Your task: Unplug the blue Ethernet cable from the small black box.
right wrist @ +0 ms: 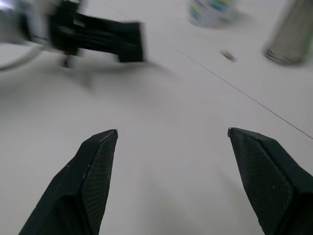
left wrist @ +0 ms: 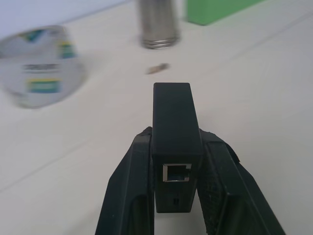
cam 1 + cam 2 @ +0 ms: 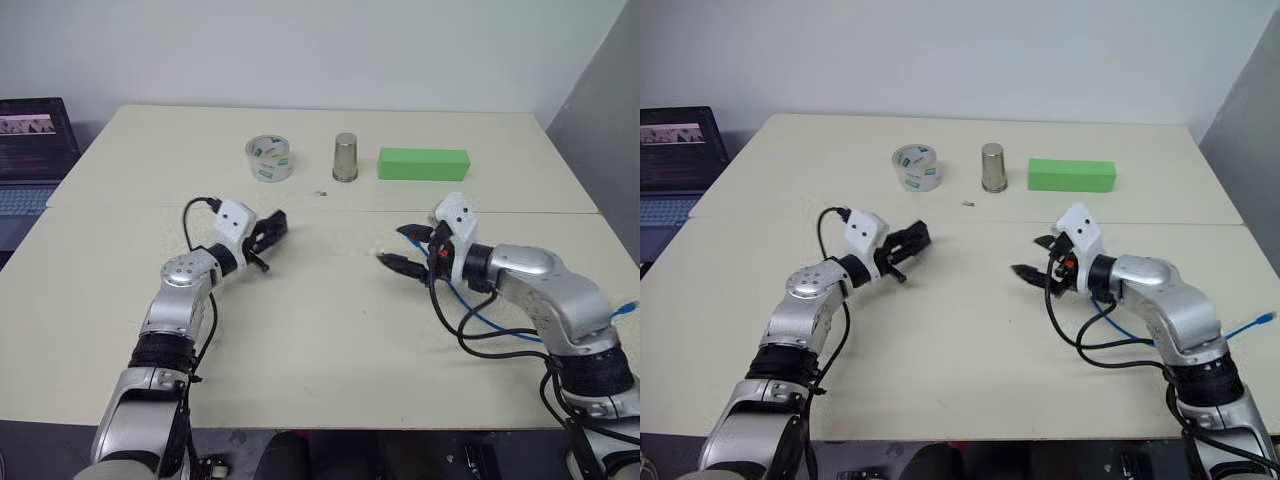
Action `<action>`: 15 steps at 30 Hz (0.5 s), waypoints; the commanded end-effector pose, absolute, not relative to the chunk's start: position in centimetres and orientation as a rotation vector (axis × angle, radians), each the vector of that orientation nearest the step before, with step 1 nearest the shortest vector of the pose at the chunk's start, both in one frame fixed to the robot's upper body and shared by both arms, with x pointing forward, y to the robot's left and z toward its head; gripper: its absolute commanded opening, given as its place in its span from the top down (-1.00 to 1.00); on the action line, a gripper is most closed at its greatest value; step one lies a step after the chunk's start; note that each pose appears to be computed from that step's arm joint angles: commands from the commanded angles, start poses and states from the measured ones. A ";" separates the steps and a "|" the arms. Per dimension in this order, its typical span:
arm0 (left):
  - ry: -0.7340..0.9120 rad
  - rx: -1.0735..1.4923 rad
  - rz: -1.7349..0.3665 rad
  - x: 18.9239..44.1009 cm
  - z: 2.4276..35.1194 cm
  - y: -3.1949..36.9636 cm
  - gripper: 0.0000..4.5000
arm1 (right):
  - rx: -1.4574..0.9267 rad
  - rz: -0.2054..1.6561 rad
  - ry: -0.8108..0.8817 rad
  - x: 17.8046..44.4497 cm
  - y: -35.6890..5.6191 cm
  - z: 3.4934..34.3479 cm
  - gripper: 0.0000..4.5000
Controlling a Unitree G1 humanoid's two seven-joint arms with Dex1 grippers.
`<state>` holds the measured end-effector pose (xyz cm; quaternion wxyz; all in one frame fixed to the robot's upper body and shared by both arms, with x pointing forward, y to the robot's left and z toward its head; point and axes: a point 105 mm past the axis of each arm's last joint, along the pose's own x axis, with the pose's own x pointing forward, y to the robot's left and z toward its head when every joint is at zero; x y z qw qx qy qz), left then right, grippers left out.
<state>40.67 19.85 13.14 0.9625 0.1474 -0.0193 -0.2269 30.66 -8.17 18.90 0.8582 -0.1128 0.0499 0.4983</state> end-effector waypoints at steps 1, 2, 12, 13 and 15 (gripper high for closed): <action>-0.091 0.288 -0.373 41.2 13.3 21.0 0.65 | -0.247 1.073 0.091 29.7 -7.6 19.2 -0.66; -0.079 0.270 -0.357 41.2 12.8 21.3 0.65 | -0.250 1.072 0.096 29.7 -7.5 19.0 -0.66; 0.008 0.206 -0.361 40.4 10.7 22.1 -0.45 | -0.241 0.986 0.132 29.8 -8.2 17.9 -0.69; 0.005 0.215 -0.363 40.1 10.9 22.3 -0.53 | -0.238 0.964 0.132 29.8 -8.4 17.8 -0.69; -0.003 0.220 -0.369 39.5 11.3 22.4 -0.53 | -0.235 0.937 0.131 29.8 -8.8 17.7 -0.69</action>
